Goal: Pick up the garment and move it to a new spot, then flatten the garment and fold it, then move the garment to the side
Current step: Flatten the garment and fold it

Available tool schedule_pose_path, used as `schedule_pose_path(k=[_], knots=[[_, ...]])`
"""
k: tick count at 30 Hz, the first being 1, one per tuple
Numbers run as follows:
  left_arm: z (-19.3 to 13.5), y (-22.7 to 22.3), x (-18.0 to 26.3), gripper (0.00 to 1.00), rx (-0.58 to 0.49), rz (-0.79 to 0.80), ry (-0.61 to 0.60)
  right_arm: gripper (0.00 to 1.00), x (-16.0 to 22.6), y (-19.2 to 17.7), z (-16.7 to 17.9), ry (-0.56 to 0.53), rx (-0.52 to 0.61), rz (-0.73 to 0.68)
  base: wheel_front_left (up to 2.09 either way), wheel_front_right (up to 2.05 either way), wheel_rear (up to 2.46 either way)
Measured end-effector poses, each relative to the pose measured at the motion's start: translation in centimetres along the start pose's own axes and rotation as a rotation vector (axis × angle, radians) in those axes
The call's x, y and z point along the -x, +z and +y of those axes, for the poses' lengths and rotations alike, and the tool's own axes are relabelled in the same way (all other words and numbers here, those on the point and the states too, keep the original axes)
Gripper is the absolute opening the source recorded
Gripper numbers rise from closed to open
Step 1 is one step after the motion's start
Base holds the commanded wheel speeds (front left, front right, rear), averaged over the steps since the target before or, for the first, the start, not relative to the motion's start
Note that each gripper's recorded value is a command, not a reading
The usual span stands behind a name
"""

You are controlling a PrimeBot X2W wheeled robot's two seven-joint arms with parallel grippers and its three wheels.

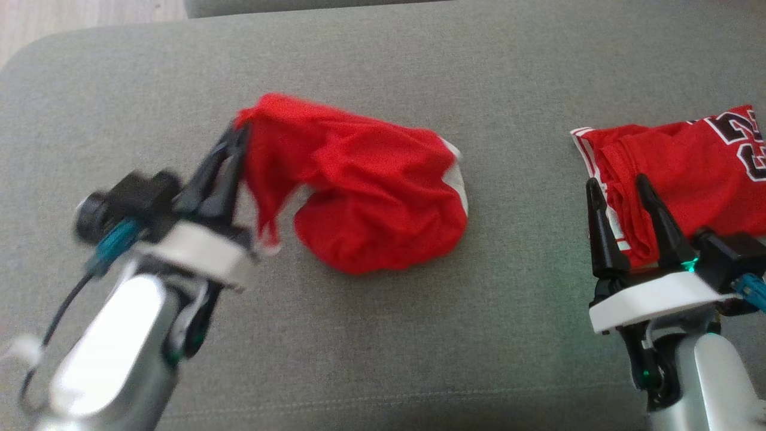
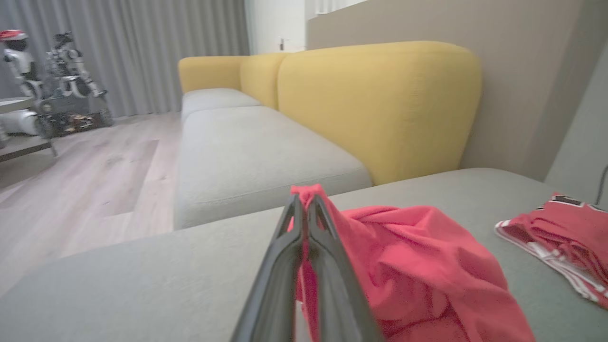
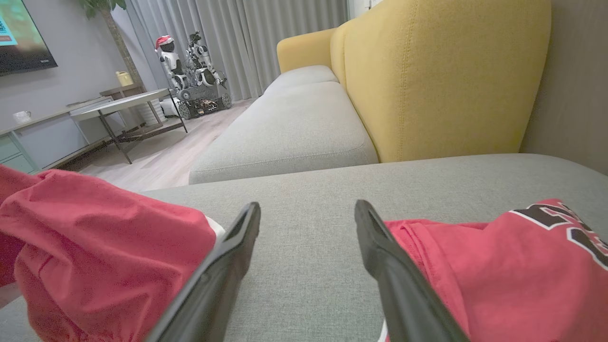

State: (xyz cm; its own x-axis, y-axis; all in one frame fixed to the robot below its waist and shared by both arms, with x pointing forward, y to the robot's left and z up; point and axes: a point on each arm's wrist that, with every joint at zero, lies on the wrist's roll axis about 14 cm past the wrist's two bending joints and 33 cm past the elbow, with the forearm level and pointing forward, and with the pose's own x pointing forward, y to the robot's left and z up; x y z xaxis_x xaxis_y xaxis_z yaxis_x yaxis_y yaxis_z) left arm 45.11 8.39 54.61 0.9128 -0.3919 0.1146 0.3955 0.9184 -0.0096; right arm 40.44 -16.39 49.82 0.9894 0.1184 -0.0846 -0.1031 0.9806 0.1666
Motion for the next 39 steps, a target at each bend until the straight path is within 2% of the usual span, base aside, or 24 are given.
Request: schedule_pose_path(k=[2,5,6,13,14,16,19,23,30,34,39], knots=[[1.8,-0.5,1.9,0.00,0.000,0.025,0.072,1.00,0.0,0.1,0.2,0.005,-0.001,-0.003,0.00,0.00,0.00],[3.5,-3.9,5.5,0.00,0.053,0.149,0.170,1.00,-0.1,0.1,0.3,0.008,-0.010,-0.003,0.00,0.00,0.00],[3.5,-3.9,5.5,0.00,0.053,0.149,0.170,1.00,-0.1,0.1,0.3,0.008,-0.010,-0.003,0.00,0.00,0.00],[2.0,-12.0,12.4,0.00,0.252,0.430,0.269,1.00,-0.2,-0.5,0.1,0.004,-0.012,0.015,0.00,0.00,0.00],[1.7,-12.4,12.6,0.10,0.270,0.438,0.273,1.00,-0.2,-0.6,0.2,0.005,-0.012,0.017,0.00,0.00,0.00],[1.4,-12.5,12.6,1.00,0.297,0.422,0.283,1.00,-0.2,-0.6,0.2,0.007,-0.013,0.018,0.00,0.00,0.00],[1.4,-11.6,12.1,1.00,0.304,0.374,0.285,1.00,-0.3,-0.4,0.5,0.015,-0.011,0.011,0.00,0.00,0.00],[1.9,-8.6,10.7,1.00,0.258,0.258,0.273,1.00,-0.1,0.3,1.0,0.028,-0.004,0.000,0.00,0.00,0.00],[4.3,-1.8,9.6,1.00,0.109,0.052,0.313,1.00,1.0,0.7,1.8,0.048,0.016,0.003,0.00,0.00,0.00],[5.1,0.0,10.2,1.00,0.057,0.028,0.331,1.00,1.7,0.7,2.5,0.065,0.020,0.008,0.00,0.00,0.00],[5.2,-0.6,11.6,1.00,0.048,0.066,0.348,1.00,2.0,0.9,2.7,0.071,0.022,0.009,0.00,0.00,0.00]])
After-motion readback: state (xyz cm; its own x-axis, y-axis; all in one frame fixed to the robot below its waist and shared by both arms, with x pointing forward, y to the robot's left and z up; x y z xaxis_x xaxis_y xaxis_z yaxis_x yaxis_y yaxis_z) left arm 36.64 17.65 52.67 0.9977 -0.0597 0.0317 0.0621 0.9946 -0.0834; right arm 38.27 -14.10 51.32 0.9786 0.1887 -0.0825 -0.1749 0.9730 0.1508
